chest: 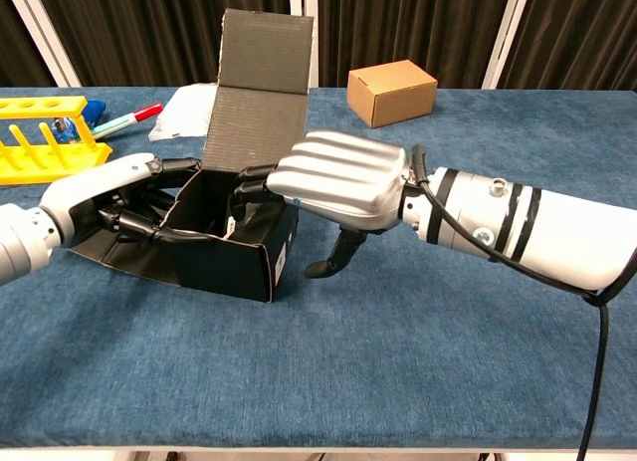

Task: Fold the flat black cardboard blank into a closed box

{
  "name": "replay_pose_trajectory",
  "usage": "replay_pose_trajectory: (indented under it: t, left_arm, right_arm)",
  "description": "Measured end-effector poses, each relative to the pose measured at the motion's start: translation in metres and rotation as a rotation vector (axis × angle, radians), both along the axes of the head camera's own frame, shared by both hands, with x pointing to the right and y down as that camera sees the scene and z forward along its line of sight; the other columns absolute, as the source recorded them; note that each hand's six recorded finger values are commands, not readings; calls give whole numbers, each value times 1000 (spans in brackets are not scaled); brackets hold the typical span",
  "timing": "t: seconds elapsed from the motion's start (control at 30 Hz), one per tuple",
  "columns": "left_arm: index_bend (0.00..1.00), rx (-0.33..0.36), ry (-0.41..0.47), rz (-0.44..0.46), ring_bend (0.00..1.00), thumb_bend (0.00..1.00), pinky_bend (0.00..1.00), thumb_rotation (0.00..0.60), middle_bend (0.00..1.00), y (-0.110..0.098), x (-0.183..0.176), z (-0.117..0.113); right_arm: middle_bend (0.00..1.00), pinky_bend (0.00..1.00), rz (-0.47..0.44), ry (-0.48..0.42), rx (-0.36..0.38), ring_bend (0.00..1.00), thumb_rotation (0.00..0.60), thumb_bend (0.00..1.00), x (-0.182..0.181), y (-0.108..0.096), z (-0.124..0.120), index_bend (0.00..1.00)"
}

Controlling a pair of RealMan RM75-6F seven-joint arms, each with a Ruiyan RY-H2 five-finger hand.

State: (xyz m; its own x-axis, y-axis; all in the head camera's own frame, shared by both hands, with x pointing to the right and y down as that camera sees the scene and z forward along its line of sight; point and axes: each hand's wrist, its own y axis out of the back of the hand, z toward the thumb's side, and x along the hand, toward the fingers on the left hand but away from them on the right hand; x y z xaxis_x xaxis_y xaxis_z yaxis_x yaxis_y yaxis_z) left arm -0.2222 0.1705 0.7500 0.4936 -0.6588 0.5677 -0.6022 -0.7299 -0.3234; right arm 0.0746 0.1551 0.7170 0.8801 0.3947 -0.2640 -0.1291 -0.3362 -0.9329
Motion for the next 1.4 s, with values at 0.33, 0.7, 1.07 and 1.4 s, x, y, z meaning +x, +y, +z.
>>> replay_pose_trajectory:
  t: [0.33, 0.7, 1.07, 1.4]
  left_arm:
    - [457, 25, -11, -9, 661, 51, 939, 589, 453, 0, 1, 2]
    - [484, 13, 6, -22, 668, 51, 939, 594, 465, -1, 3, 2]
    - [484, 11, 18, -34, 670, 60, 940, 596, 465, -3, 1, -1]
    - [484, 14, 19, -28, 672, 61, 941, 595, 465, -1, 2, -3]
  right_arm:
    - [242, 967, 5, 7, 42, 750, 600, 160, 9, -5, -4, 312]
    - [336, 968, -48, 102, 40, 759, 600, 177, 15, 5, 11, 475]
    - [803, 992, -97, 162, 77, 782, 600, 313, 7, -2, 6, 1000]
    - [981, 999, -90, 175, 91, 814, 600, 331, 11, -10, 4, 1000]
